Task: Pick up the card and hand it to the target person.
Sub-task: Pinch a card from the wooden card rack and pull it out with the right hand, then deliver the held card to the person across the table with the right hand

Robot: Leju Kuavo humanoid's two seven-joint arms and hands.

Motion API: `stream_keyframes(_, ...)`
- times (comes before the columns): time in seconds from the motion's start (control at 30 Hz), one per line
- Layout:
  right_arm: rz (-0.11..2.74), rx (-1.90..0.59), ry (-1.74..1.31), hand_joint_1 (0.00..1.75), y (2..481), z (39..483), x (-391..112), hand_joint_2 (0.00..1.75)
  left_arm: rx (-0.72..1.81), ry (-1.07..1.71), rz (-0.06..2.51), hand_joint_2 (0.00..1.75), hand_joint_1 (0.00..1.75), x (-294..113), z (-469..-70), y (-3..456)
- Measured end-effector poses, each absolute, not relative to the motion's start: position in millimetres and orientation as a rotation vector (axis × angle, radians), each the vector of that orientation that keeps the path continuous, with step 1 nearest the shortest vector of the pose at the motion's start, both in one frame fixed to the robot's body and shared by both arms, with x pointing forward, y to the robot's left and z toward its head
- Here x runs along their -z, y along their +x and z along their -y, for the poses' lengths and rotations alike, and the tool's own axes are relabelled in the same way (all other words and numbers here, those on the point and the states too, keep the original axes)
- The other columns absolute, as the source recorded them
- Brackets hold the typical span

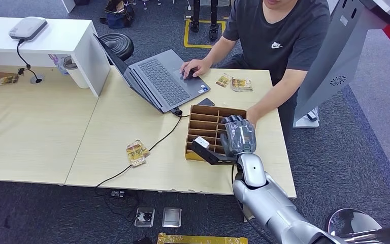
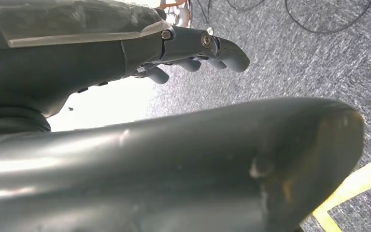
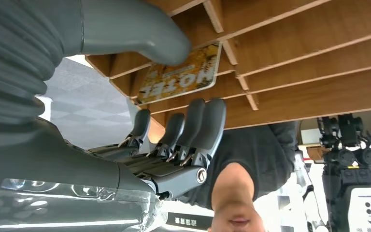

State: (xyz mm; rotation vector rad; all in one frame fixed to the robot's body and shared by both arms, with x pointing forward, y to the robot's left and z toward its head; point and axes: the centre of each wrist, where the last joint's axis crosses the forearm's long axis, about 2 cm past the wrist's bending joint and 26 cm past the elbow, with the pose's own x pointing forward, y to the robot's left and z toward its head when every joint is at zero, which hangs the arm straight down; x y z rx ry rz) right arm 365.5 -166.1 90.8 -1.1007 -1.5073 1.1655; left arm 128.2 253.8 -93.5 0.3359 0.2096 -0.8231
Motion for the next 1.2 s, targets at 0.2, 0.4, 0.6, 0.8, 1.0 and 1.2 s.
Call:
stream_keyframes(0.2, 1.474, -1.164, -1.125, 1.75, 366, 176, -87, 1.75, 0.840, 0.344, -0.206, 0.00, 0.00, 93, -254, 129)
stream_keyframes(0.4, 1.464, -1.158, -1.135, 1.75, 367, 183, -86, 1.75, 0.852, 0.350, -0.203, 0.00, 0.00, 93, -254, 130)
stream_keyframes(0.6, 1.470, -1.154, -1.146, 1.75, 367, 186, -85, 1.75, 0.863, 0.348, -0.202, 0.00, 0.00, 92, -254, 132)
stream_keyframes(0.8, 1.514, -1.153, -1.153, 1.75, 366, 186, -86, 1.75, 0.871, 0.350, -0.201, 0.00, 0.00, 92, -254, 132)
stream_keyframes(1.0, 1.648, -1.124, -1.136, 1.75, 366, 174, -101, 1.75, 0.875, 0.354, -0.198, 0.00, 0.00, 92, -254, 133)
stream_keyframes(1.2, 1.844, -1.022, -1.083, 1.75, 366, 150, -139, 1.75, 0.874, 0.355, -0.196, 0.00, 0.00, 92, -254, 133)
